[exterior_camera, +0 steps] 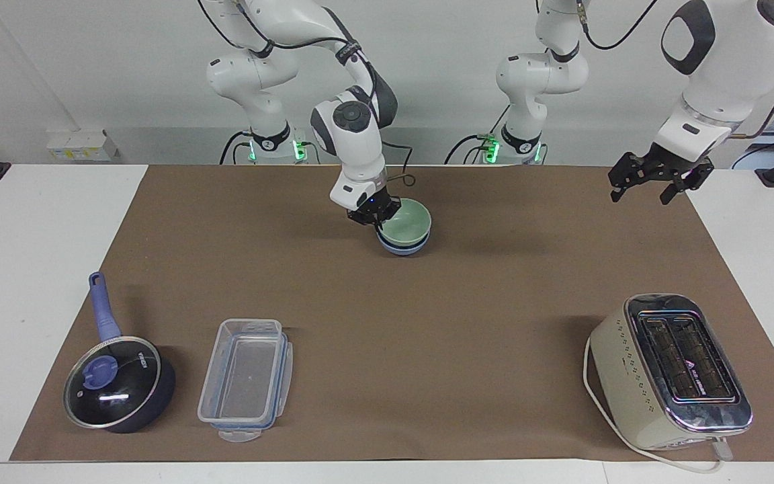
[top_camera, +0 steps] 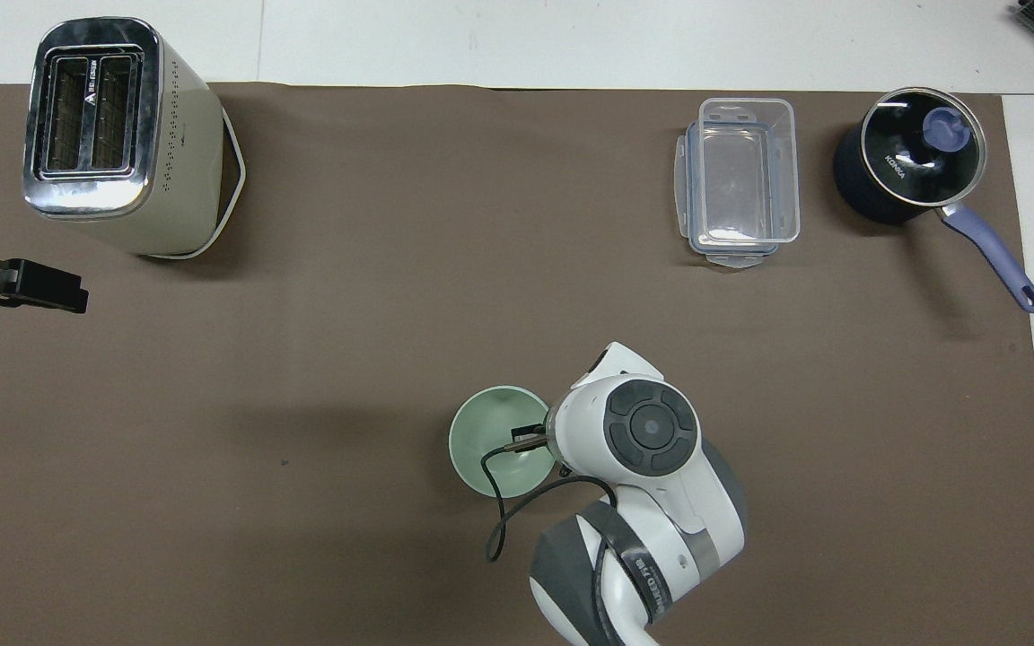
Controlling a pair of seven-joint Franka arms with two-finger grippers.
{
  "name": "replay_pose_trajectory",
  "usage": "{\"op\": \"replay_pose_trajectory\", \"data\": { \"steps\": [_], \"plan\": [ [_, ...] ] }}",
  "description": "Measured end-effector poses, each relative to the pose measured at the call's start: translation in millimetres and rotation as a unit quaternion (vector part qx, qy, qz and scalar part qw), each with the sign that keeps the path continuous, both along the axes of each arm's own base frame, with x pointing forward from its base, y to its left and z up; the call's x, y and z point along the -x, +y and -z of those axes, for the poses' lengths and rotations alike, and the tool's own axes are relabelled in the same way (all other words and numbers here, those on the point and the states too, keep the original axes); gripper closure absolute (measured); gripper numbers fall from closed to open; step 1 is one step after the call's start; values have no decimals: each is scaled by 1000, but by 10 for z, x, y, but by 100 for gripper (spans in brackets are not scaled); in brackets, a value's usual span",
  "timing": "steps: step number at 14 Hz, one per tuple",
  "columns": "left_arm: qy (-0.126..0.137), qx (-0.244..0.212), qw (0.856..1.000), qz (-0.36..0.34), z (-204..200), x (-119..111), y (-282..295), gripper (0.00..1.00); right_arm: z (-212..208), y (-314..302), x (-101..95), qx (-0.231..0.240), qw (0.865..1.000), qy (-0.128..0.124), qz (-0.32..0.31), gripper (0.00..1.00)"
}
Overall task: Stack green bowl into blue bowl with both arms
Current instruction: 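Carry the green bowl over the blue bowl and lower it inside, then open the right gripper to release the green bowl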
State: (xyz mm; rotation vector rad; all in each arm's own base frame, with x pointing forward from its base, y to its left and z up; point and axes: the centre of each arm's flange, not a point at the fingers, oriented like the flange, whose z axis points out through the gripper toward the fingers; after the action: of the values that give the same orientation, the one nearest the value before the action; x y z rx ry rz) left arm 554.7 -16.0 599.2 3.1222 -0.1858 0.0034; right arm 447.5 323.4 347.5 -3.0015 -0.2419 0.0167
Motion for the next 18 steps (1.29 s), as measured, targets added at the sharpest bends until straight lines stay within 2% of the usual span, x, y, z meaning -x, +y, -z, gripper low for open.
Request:
{"op": "replay_pose_trajectory", "data": {
  "steps": [1,4,6,9,10,11,13,14,18],
  "plan": [
    [0,0,1000,0,0,0,0,0,10,-1,-1,0,1000,1,0,91],
    [0,0,1000,0,0,0,0,0,8,-1,-3,0,1000,1,0,64],
    [0,0,1000,0,0,0,0,0,-14,6,-14,-1,1000,-2,0,60],
    [0,0,1000,0,0,0,0,0,-211,30,-86,-12,1000,-17,2,28],
    [0,0,1000,0,0,0,0,0,-326,7,-117,-14,1000,-22,5,28],
    [0,0,1000,0,0,0,0,0,-452,-55,-155,-16,1000,-25,11,23],
    [0,0,1000,0,0,0,0,0,-711,-344,-279,-16,999,-30,37,4],
    [0,0,1000,0,0,0,0,0,-827,-527,-346,-16,998,-32,53,0],
    [0,0,1000,0,0,0,0,0,-1367,-1323,-685,-12,992,-27,124,0]
  ]
}}
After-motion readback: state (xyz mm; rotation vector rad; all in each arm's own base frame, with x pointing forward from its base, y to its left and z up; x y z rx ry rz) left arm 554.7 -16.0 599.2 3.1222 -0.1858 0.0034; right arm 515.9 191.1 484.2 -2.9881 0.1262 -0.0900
